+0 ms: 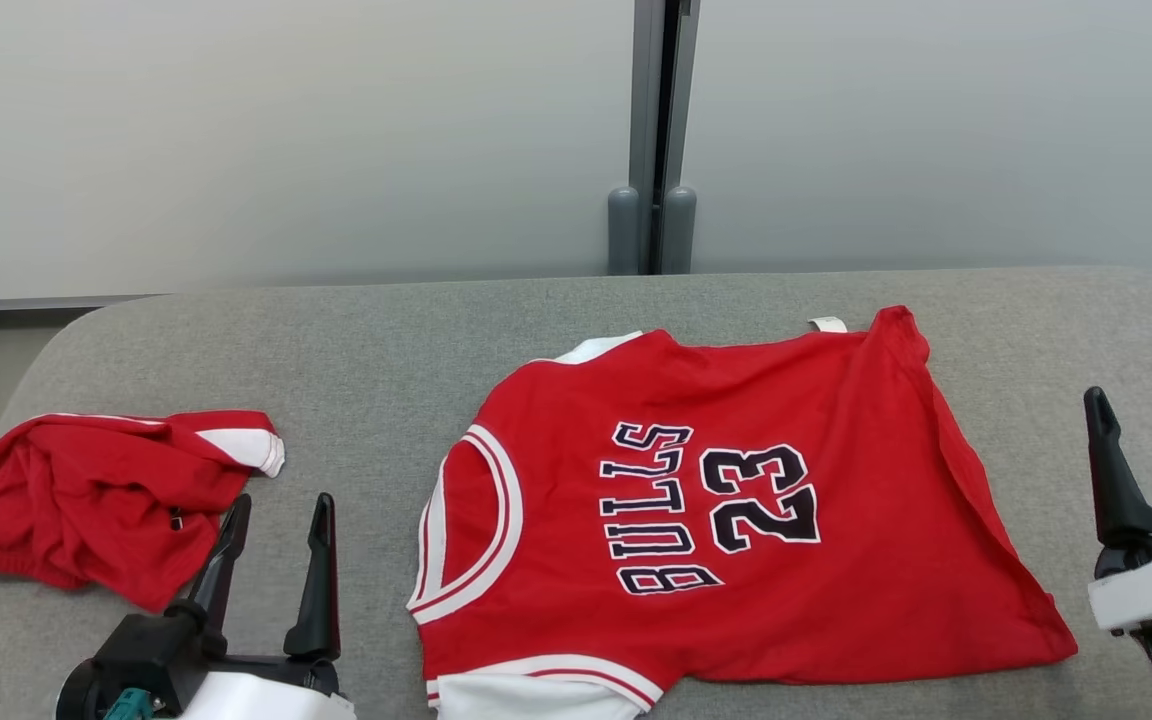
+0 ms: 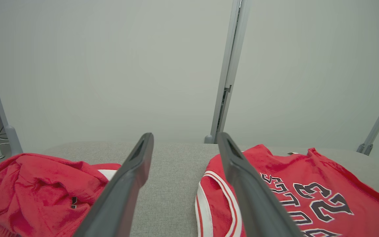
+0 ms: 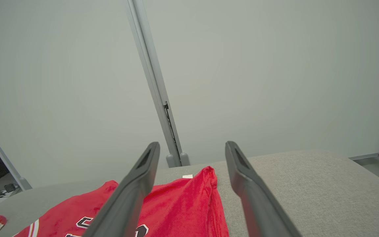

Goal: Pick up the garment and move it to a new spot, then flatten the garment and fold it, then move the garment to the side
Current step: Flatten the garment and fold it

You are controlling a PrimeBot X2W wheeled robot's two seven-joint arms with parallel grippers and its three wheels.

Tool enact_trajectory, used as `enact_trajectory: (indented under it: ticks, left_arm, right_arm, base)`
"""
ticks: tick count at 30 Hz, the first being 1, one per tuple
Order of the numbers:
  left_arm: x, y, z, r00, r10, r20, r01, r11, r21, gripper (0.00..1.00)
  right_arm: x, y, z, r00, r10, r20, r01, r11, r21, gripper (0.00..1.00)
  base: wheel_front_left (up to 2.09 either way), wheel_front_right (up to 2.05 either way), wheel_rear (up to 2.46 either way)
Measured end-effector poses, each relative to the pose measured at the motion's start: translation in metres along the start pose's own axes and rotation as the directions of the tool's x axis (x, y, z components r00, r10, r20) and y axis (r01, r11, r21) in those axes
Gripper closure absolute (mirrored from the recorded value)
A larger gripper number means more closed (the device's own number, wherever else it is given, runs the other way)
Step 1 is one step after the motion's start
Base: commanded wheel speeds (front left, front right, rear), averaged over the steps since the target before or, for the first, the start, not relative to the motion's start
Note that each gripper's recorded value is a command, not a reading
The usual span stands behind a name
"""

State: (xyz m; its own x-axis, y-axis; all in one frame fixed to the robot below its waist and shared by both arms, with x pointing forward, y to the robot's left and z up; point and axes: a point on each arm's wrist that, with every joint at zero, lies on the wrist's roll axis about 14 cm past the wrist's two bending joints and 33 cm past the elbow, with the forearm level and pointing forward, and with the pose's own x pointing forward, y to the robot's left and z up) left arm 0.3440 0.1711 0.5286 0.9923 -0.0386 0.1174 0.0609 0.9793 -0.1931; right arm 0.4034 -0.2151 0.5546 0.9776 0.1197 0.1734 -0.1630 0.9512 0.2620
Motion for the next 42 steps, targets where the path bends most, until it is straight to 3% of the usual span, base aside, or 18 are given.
enact_trajectory:
  ticks: [10,37,42]
  left_arm:
    - [-0.01,0.0,0.003,0.999,0.023,0.025,-0.023,1.0,0.011,0.0]
    - [-0.009,0.001,0.002,0.999,0.014,0.036,-0.016,0.999,0.038,0.0]
    - [-0.018,0.002,-0.028,0.994,0.018,-0.108,-0.017,1.0,0.01,0.0]
  right_arm:
    - [-0.04,0.011,-0.014,1.0,-0.019,-0.005,0.019,1.0,0.004,0.0]
    - [-0.038,0.007,-0.014,0.999,-0.03,-0.015,0.029,0.998,-0.047,0.0]
    - [-0.04,-0.004,-0.026,0.993,-0.056,-0.106,0.049,0.996,-0.071,0.0]
  base:
    - [0.0,0.0,0.0]
    - [0.0,0.0,0.0]
    - [0.0,0.0,0.0]
